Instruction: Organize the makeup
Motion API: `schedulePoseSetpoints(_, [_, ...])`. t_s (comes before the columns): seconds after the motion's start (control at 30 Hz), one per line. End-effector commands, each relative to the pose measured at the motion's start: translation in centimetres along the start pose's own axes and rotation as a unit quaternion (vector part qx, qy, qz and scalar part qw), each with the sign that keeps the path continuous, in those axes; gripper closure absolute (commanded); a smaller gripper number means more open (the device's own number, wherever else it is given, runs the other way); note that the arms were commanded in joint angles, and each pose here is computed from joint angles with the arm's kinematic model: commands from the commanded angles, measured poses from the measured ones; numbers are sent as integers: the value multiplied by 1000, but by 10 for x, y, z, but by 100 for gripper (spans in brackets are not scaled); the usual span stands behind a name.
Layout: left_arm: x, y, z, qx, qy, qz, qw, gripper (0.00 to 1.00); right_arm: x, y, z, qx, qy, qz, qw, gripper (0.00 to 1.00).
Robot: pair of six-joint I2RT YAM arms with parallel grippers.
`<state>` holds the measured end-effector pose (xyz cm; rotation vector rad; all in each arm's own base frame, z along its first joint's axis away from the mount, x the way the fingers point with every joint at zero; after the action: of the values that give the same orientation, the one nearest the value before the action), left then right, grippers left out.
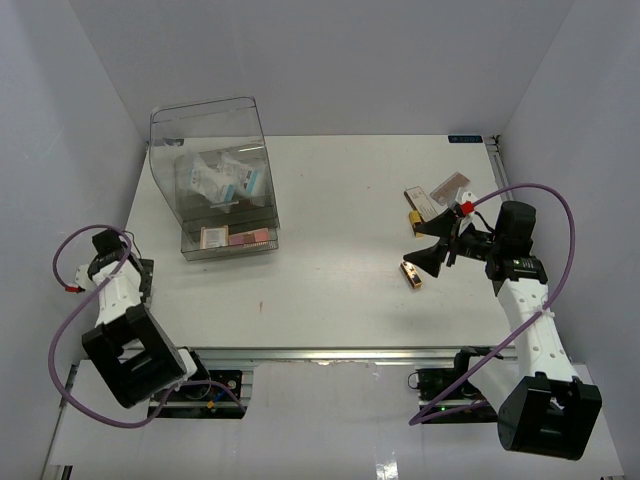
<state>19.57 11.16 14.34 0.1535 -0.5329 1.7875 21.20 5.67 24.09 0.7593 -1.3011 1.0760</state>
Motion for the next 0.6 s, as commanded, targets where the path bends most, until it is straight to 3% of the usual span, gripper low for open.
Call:
schedulePoseSetpoints(0.0, [15,-14,1,-21,-18,29,999,2,-1,-2,-2,6,-4,0,1000,10])
schedulePoseSetpoints(0.3, [19,-9,-37,38,20,32,999,2,-6,-5,-3,-3,6,-7,1000,10])
schedulePoseSetpoints(0.57, [20,-20,-45,32,37,28,998,2,-12,-8,-4,-5,13,-17,1000,10])
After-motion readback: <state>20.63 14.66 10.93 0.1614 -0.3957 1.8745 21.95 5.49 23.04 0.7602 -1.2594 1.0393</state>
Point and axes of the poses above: each gripper's point midway between its finger pads, its own z axis back along the fingers, its own y axis along the line the jaws close on, x = y × z, the point moved 9 cm from there along z, back along the fingers, and after that the axes turned 12 degrees about z, right-handed, at the moved point
